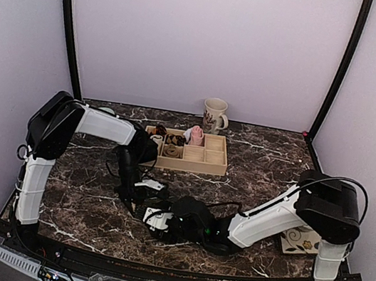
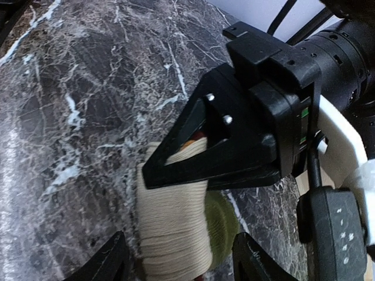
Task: Roll the socks
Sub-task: Roll the sock at the center of the board.
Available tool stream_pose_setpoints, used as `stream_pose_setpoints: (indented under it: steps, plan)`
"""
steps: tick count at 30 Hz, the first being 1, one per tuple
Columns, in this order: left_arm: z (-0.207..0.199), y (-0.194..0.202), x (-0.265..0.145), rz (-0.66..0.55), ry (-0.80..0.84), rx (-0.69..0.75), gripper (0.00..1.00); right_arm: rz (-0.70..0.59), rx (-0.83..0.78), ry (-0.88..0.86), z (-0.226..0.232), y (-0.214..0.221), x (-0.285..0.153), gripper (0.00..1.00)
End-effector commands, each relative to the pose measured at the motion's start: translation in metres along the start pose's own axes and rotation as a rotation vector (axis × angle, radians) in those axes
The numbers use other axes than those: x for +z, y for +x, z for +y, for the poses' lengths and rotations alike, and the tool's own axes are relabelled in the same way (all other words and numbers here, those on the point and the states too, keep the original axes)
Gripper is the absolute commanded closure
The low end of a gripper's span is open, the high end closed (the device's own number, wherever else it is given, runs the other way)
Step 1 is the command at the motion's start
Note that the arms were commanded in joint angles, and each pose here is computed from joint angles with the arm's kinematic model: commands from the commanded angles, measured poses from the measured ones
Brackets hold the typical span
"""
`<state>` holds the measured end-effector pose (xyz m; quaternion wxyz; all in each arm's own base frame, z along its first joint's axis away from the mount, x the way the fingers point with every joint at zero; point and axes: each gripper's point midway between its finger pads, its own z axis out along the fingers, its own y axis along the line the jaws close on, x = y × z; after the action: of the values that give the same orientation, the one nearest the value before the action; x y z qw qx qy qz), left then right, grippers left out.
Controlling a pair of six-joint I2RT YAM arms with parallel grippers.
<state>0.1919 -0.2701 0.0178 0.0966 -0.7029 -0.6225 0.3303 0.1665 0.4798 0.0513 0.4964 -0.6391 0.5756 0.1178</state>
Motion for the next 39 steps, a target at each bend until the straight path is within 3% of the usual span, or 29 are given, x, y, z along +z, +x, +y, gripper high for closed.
stream_pose_setpoints:
  steps: [1,10,16,21,26,32,39]
  plan:
    - [0.016,0.06,0.04,0.255,0.013,-0.03,1.0,-0.062,-0.027,-0.018,-0.009,-0.014,0.013,0.41]
    - [0.02,0.061,0.041,0.256,-0.003,-0.029,0.96,-0.027,0.01,-0.116,0.011,0.002,0.02,0.5]
    - [0.025,0.058,0.037,0.252,-0.029,-0.045,0.81,0.025,0.034,-0.129,0.016,0.021,0.029,0.64]
    - [0.021,0.056,0.033,0.243,-0.042,-0.038,0.75,0.072,0.067,-0.137,0.021,0.043,0.038,0.67]
    - [0.02,0.055,0.025,0.232,-0.08,-0.049,0.7,0.101,0.098,-0.177,0.033,0.053,0.042,0.8]
    - [0.019,0.057,-0.011,0.195,-0.226,-0.097,0.58,0.149,0.177,-0.224,0.047,0.069,0.033,0.89]
    - [0.033,0.077,-0.083,0.055,-0.564,-0.193,0.57,0.205,0.254,-0.31,0.061,0.073,0.025,1.0]
